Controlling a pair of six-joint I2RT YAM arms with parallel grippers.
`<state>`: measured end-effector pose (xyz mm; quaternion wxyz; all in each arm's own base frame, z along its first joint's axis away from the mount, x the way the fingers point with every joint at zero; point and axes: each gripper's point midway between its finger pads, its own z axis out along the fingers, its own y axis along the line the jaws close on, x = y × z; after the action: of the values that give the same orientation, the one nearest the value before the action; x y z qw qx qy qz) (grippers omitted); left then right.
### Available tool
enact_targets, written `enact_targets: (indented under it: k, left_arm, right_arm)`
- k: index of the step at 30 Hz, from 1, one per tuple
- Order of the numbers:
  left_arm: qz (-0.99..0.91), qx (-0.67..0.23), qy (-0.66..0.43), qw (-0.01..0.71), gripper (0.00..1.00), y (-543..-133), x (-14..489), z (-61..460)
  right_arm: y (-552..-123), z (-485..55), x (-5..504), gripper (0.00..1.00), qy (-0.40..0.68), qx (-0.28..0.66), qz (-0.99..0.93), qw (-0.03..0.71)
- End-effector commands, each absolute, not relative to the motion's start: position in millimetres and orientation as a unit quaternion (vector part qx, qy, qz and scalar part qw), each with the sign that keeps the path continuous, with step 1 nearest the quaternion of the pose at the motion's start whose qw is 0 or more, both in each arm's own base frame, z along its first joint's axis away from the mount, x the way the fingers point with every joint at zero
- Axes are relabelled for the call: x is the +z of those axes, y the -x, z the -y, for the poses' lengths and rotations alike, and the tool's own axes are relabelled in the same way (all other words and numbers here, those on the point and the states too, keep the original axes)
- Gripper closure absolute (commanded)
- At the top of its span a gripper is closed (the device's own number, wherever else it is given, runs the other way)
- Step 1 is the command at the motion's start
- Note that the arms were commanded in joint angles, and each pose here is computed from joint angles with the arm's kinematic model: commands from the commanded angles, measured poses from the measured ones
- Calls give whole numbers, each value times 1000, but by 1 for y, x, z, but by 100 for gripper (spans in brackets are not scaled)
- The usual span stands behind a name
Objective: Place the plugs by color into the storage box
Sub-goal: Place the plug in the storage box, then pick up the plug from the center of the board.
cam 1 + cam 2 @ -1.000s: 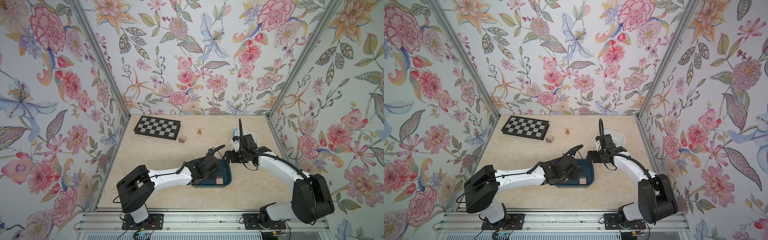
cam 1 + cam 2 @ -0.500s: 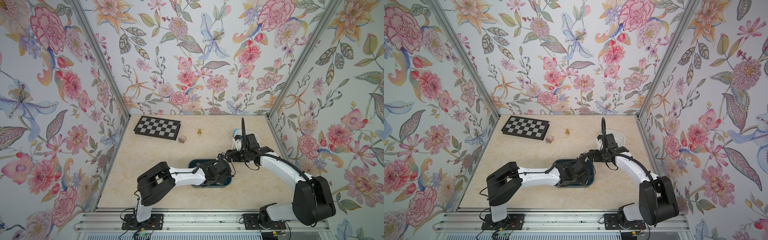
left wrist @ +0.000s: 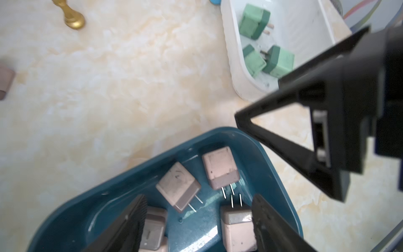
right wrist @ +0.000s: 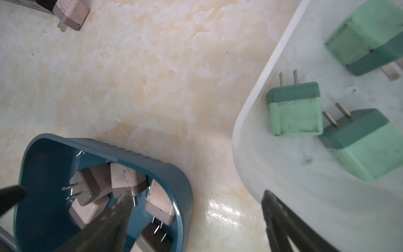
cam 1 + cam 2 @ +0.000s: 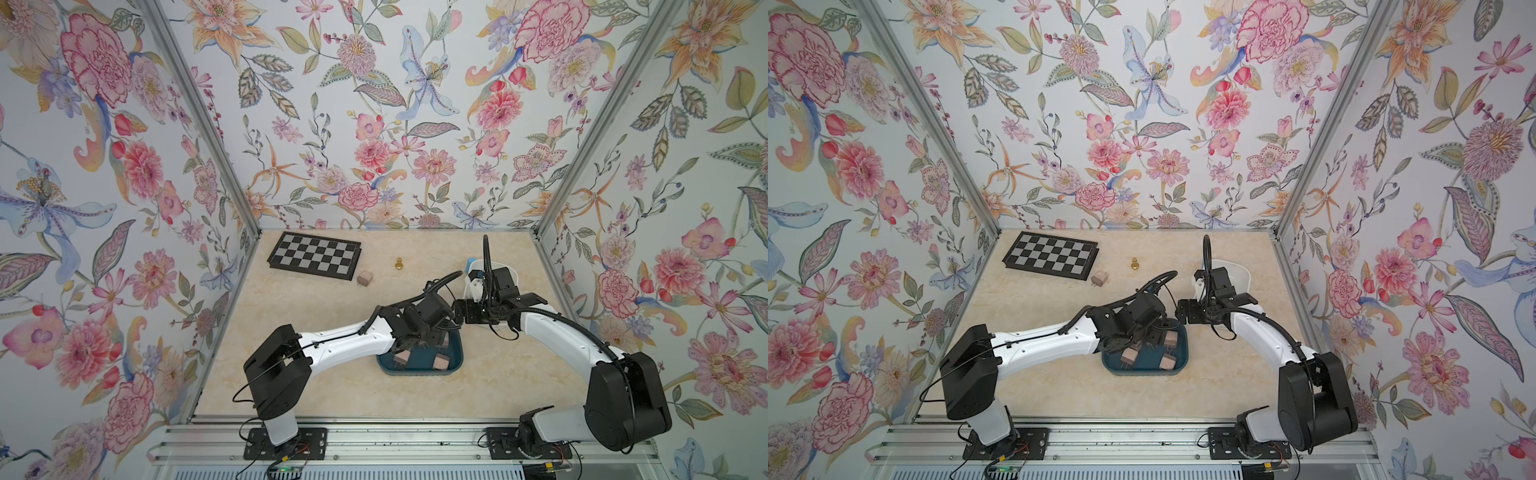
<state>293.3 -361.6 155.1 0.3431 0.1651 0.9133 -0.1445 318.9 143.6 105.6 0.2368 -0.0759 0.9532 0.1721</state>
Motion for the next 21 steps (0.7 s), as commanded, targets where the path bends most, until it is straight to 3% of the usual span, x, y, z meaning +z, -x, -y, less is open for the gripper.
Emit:
enact_targets:
  k: [1, 7, 11, 13, 21]
  left_arm:
    - [-920, -60, -140, 361, 21, -337, 162, 294]
    - [-924, -32, -103, 367, 9, -405, 139, 228]
    - [-924, -21, -102, 369, 7, -441, 123, 211]
    - [-926, -25, -105, 362, 2, -456, 110, 204]
    - [-928, -35, -103, 357, 1, -489, 74, 187]
  right_arm:
    - [-318, -146, 105, 6, 82, 180, -951, 237]
    - [-317, -154, 101, 6, 88, 184, -952, 228]
    - [-314, -159, 98, 6, 91, 186, -953, 223]
    - [-312, -162, 98, 6, 93, 187, -953, 221]
    - [-309, -169, 96, 6, 97, 188, -953, 216]
